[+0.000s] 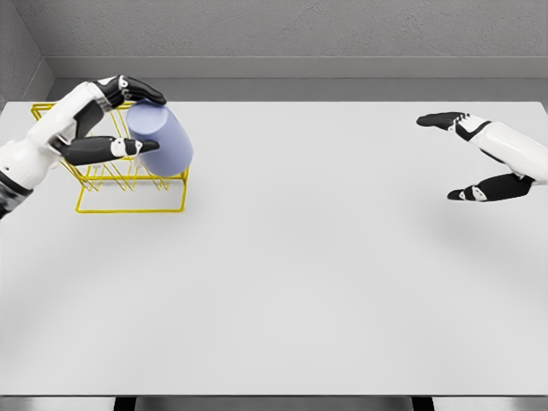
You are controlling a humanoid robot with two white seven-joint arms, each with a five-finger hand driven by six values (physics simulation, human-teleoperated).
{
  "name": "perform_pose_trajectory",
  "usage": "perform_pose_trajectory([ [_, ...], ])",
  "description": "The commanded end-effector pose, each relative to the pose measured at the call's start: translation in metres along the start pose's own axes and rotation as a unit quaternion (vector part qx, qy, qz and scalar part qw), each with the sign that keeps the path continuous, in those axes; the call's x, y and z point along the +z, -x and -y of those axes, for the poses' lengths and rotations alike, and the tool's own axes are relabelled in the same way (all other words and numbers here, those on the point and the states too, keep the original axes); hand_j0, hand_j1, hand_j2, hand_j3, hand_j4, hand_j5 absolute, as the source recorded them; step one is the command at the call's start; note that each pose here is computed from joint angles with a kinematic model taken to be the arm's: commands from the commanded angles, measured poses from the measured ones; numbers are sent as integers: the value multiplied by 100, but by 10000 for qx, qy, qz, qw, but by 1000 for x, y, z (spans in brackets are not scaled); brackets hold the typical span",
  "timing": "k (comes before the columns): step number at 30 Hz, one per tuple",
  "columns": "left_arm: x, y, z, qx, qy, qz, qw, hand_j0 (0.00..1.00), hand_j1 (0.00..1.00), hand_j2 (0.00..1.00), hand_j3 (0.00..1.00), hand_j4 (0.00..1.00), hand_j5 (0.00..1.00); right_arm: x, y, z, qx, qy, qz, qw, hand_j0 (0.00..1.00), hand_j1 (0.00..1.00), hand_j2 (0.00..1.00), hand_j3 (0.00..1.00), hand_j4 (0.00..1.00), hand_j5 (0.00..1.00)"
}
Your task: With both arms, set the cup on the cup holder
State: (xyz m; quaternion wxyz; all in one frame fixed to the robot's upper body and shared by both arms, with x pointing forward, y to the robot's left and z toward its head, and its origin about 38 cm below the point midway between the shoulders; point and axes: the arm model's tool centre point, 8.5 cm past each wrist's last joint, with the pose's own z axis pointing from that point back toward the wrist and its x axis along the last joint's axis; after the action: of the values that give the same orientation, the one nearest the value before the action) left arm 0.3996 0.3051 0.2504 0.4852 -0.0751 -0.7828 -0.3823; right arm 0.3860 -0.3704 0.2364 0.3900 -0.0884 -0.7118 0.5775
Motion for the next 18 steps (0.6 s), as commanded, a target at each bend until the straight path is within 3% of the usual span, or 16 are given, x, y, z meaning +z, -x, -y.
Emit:
perform_pose_trajectory([
  [1,2,3,-5,-1,-52,-44,10000,62,62,62,62,62,62,0,0,1,-27,27,4,10000,100,100,100,100,100,100],
  [18,1,-14,1,-38,21,183,9998,62,62,62,62,62,62,7,3,1,-51,52,-87,9999,100,100,100,100,100,100],
])
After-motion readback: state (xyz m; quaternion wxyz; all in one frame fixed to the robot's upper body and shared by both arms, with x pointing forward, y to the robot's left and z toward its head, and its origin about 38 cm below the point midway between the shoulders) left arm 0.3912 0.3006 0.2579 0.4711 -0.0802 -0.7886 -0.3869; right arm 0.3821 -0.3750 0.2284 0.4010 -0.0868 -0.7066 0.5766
